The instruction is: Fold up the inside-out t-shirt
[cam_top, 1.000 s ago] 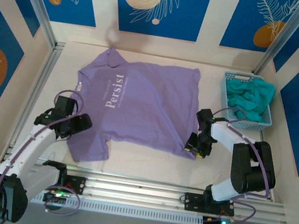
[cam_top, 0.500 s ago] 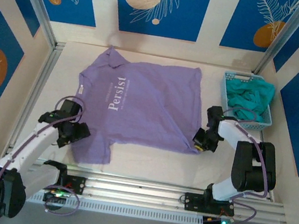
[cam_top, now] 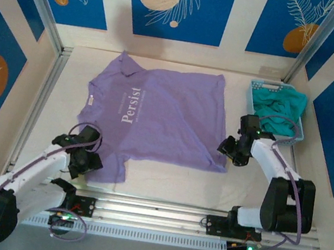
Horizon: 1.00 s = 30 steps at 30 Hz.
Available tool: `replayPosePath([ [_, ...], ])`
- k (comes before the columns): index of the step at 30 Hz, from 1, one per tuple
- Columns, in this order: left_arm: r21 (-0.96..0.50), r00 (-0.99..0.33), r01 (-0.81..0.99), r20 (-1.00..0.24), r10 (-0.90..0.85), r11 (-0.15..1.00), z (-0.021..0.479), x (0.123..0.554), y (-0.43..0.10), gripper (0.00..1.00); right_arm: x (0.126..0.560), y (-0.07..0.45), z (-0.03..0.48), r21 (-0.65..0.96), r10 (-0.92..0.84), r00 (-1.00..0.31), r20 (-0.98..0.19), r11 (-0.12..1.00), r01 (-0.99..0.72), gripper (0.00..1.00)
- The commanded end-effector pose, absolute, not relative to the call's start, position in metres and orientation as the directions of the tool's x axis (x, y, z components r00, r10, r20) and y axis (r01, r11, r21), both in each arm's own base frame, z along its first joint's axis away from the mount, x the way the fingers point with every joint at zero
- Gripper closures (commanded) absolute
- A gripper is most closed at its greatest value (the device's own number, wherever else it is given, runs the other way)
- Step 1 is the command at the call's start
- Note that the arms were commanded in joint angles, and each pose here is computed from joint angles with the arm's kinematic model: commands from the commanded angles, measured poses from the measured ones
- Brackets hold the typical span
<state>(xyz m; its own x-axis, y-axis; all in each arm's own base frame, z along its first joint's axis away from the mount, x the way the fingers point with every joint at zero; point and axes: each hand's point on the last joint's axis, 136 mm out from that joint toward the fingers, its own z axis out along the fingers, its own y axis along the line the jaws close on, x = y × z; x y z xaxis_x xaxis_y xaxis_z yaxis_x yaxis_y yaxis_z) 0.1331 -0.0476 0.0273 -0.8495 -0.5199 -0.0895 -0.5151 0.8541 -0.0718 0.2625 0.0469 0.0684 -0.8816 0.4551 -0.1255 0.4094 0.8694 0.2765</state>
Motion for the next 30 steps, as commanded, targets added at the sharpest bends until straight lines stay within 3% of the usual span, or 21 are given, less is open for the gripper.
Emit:
replayPosePath([
  [1, -0.072, -0.841, -0.537, -0.034, -0.54, 0.841, 0.015, 0.122, -0.052, 0.38, 0.235, 0.052, 0.066, 0.272, 0.475, -0.879, -0.045, 0.852, 0.447, 0.51],
  [8, -0.106, -0.854, -0.511, -0.043, -0.518, 0.853, -0.002, 0.131, -0.058, 0.64, 0.215, 0.059, 0.037, 0.253, 0.497, -0.867, 0.032, 0.835, 0.488, 0.49],
  [14, -0.132, -0.869, -0.482, -0.057, -0.492, 0.866, -0.009, 0.14, -0.064, 0.86, 0.219, 0.046, 0.018, 0.157, 0.481, -0.876, 0.026, 0.864, 0.479, 0.5],
  [20, -0.156, -0.883, -0.442, -0.097, -0.459, 0.883, 0.001, 0.152, -0.067, 0.94, 0.209, 0.06, 0.014, 0.153, 0.446, -0.891, 0.082, 0.878, 0.454, 0.52],
  [25, -0.169, -0.895, -0.41, -0.114, -0.431, 0.896, 0.007, 0.159, -0.07, 0.96, 0.206, 0.056, 0.039, 0.138, 0.432, -0.902, -0.007, 0.894, 0.427, 0.51],
  [30, -0.179, -0.899, -0.395, -0.126, -0.42, 0.901, 0.01, 0.163, -0.072, 1.0, 0.192, 0.068, 0.054, 0.152, 0.413, -0.911, -0.016, 0.901, 0.406, 0.5],
])
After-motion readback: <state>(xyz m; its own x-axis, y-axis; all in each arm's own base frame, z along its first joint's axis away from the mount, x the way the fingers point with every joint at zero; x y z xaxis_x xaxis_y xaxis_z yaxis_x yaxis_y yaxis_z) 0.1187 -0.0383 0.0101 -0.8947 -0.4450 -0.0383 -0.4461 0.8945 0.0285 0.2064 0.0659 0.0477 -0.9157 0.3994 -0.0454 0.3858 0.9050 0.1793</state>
